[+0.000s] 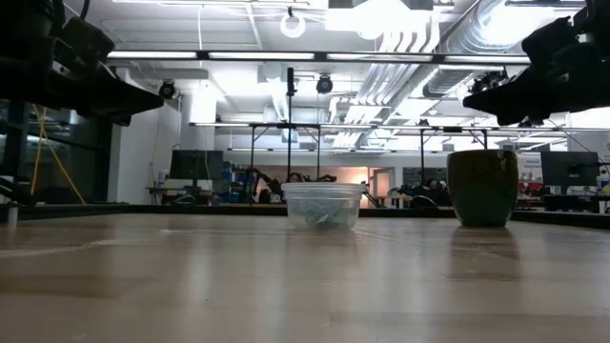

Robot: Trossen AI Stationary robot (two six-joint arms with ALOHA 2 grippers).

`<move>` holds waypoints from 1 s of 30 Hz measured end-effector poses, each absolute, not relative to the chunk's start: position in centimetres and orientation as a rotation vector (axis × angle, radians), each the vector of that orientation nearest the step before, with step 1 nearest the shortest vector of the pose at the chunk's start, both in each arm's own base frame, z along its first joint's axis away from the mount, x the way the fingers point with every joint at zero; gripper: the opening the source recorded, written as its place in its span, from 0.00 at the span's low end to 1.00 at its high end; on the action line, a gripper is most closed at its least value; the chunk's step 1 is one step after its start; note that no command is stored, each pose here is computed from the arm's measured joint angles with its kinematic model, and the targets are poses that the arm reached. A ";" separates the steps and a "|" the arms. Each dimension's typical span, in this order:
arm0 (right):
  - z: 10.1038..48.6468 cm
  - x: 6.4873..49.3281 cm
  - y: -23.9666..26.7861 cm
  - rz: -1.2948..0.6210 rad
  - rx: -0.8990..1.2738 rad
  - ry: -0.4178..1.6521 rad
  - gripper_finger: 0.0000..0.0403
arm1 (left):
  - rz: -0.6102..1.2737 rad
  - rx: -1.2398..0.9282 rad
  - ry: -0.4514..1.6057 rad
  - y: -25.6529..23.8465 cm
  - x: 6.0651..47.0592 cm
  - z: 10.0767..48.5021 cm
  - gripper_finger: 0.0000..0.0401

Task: Pick and place items into bin
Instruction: Return to Home Position

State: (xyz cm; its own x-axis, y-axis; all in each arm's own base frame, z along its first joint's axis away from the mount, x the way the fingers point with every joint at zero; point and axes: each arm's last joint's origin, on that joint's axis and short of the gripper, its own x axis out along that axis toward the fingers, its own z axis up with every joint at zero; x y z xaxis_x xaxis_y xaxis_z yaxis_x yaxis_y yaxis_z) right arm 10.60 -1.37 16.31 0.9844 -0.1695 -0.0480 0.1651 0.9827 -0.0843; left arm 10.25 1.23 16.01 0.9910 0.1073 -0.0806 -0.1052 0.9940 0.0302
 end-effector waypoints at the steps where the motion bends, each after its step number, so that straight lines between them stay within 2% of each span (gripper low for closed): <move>1: 16.3 10.6 -1.4 -0.167 -0.084 0.060 0.03 | 0.107 0.025 0.082 1.2 10.2 16.0 0.21; 7: 16.2 10.6 -1.4 -0.167 -0.085 0.069 0.03 | 0.109 0.016 0.082 1.2 10.2 16.0 0.24; 30: 16.2 10.6 -1.4 -0.167 -0.085 0.069 0.03 | 0.113 0.016 0.083 1.2 10.2 16.0 0.25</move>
State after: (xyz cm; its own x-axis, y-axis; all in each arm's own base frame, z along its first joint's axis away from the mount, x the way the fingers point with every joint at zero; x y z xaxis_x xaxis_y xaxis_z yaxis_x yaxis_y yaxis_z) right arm 10.60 -1.36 16.19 0.9838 -0.1684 -0.0611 0.1625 0.9826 -0.0904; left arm 10.25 1.25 15.98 0.9902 0.1130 -0.0817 -0.1117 0.9935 0.0207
